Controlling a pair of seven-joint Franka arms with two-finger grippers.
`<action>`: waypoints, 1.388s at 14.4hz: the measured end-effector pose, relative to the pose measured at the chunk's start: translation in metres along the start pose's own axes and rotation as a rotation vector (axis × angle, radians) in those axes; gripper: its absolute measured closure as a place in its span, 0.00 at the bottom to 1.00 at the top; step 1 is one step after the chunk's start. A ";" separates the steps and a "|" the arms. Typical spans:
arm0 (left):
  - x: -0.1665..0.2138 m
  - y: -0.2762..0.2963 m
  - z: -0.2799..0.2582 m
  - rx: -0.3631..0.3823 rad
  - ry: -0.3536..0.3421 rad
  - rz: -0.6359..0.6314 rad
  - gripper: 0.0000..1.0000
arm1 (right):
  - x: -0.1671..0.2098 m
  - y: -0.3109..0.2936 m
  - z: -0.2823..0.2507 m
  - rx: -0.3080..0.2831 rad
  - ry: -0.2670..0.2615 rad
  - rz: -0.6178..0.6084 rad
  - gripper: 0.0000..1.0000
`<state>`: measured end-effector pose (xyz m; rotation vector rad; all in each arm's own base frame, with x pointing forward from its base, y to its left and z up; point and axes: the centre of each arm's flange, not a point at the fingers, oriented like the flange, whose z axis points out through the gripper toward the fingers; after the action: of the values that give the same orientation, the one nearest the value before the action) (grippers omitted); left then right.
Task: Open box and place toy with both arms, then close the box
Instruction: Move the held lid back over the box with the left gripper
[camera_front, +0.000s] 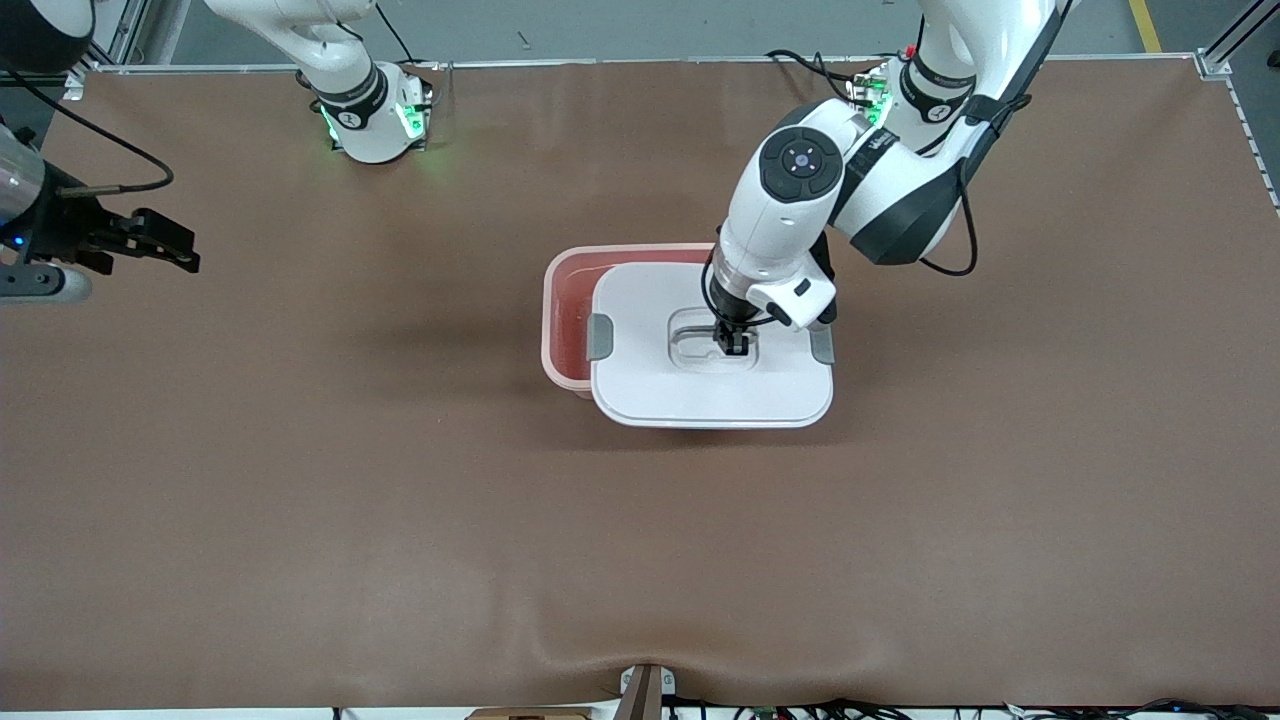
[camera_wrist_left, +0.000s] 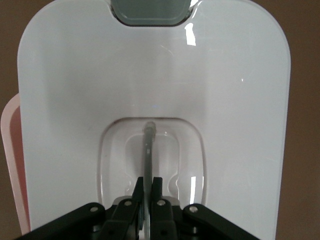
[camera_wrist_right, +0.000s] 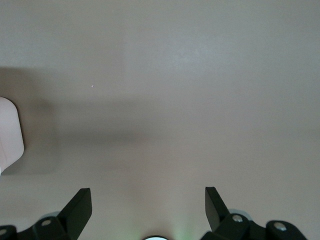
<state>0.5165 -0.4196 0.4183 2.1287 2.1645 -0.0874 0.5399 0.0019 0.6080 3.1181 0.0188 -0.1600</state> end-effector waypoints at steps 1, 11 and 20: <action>-0.006 -0.003 -0.002 -0.008 0.001 -0.007 0.93 | -0.002 0.001 -0.004 0.000 0.002 0.003 0.00; -0.069 -0.048 0.043 -0.022 0.063 -0.026 0.93 | -0.007 0.031 -0.037 0.005 0.067 0.058 0.00; -0.076 -0.055 0.055 -0.020 0.082 0.002 0.93 | -0.006 0.025 -0.037 0.019 0.065 0.049 0.00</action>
<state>0.4643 -0.5020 0.3704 2.1595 2.1978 0.0217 0.5383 -0.0228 0.6454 3.1382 -0.0580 -0.0589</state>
